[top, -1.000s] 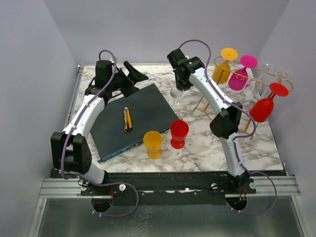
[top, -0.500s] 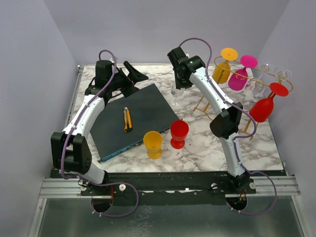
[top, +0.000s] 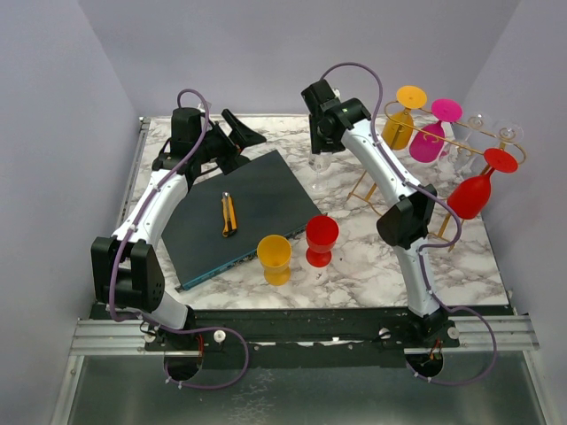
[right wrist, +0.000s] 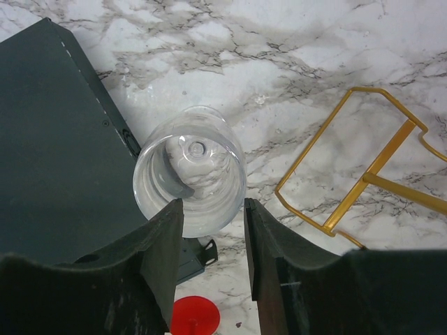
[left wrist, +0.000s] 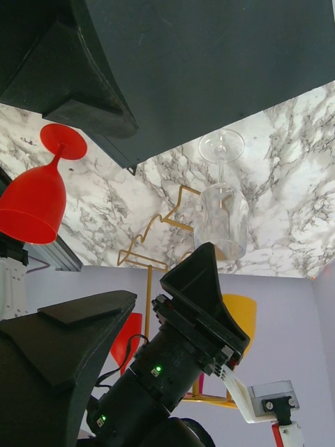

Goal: Take the wine glass off the wine glass rack
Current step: Place the wine glass at the center of the board.

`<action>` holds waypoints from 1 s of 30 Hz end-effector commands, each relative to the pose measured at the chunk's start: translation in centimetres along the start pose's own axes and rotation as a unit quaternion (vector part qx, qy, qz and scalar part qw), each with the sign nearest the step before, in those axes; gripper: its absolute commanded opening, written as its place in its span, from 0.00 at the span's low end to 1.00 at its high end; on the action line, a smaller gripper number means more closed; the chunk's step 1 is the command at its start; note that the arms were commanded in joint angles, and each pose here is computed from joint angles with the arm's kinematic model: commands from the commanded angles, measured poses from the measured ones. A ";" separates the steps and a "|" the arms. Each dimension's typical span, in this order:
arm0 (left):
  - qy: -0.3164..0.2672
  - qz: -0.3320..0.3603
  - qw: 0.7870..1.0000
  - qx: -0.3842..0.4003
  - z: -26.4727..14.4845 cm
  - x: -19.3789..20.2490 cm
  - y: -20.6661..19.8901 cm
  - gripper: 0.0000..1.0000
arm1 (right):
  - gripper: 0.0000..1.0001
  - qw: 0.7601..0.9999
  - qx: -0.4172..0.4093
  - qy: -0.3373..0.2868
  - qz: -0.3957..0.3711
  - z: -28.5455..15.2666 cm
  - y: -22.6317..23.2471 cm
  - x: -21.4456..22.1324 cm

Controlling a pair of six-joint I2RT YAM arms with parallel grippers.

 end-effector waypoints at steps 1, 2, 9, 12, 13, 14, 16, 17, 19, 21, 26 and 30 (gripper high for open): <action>-0.002 0.015 1.000 0.017 -0.4 -0.1 -1.7 0.99 | 0.47 0.999 0.009 -0.036 0.019 -1.2 -0.7 -1.7; -0.002 0.015 1.000 0.017 -0.4 0.0 -1.8 0.99 | 0.48 0.999 0.010 -0.041 0.022 -1.4 -0.8 -1.9; 0.001 0.023 1.000 0.021 -0.2 0.3 -2.3 0.99 | 0.48 0.996 0.020 -0.082 0.042 -3.7 -1.9 -3.5; 0.003 0.024 0.999 0.023 -0.1 0.5 -2.5 0.99 | 0.49 0.994 0.022 -0.093 0.047 -4.5 -2.3 -3.9; 0.003 0.025 0.999 0.023 -0.1 0.5 -2.6 0.99 | 0.49 0.994 0.022 -0.096 0.049 -4.7 -2.4 -3.9; 0.004 0.026 0.999 0.024 0.0 0.6 -2.7 0.99 | 0.49 0.993 0.020 -0.100 0.052 -5.1 -2.5 -4.1; 0.003 0.028 0.999 0.025 0.0 0.8 -2.9 0.99 | 0.49 0.992 0.015 -0.108 0.058 -5.8 -2.5 -4.4; 0.004 0.030 0.999 0.027 0.0 0.9 -3.1 0.99 | 0.49 0.992 0.011 -0.114 0.061 -6.2 -2.6 -4.6; 0.003 0.032 0.999 0.029 -0.1 1.1 -3.3 0.99 | 0.49 0.990 -0.002 -0.123 0.068 -7.0 -2.5 -4.9; 0.003 0.034 0.999 0.030 -0.1 1.3 -3.5 0.99 | 0.50 0.988 -0.018 -0.131 0.074 -8.0 -2.4 -5.0; 0.001 0.036 0.999 0.030 -0.3 1.6 -3.5 0.99 | 0.51 0.981 -0.076 -0.155 0.091 -11.3 -1.9 -5.3; 0.001 0.042 0.999 0.034 -0.6 2.1 -4.0 0.99 | 0.52 0.973 -0.099 -0.179 0.106 -14.8 -2.6 -5.2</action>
Point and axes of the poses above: each gripper's point midway between its finger pads, its own z axis out along the fingers, its own y axis along the line the jaws close on, x = y × z, the point moved 3 cm from there along -z, back along the fingers, and after that the axes turned 13 degrees about -z, right-handed, at the moved point
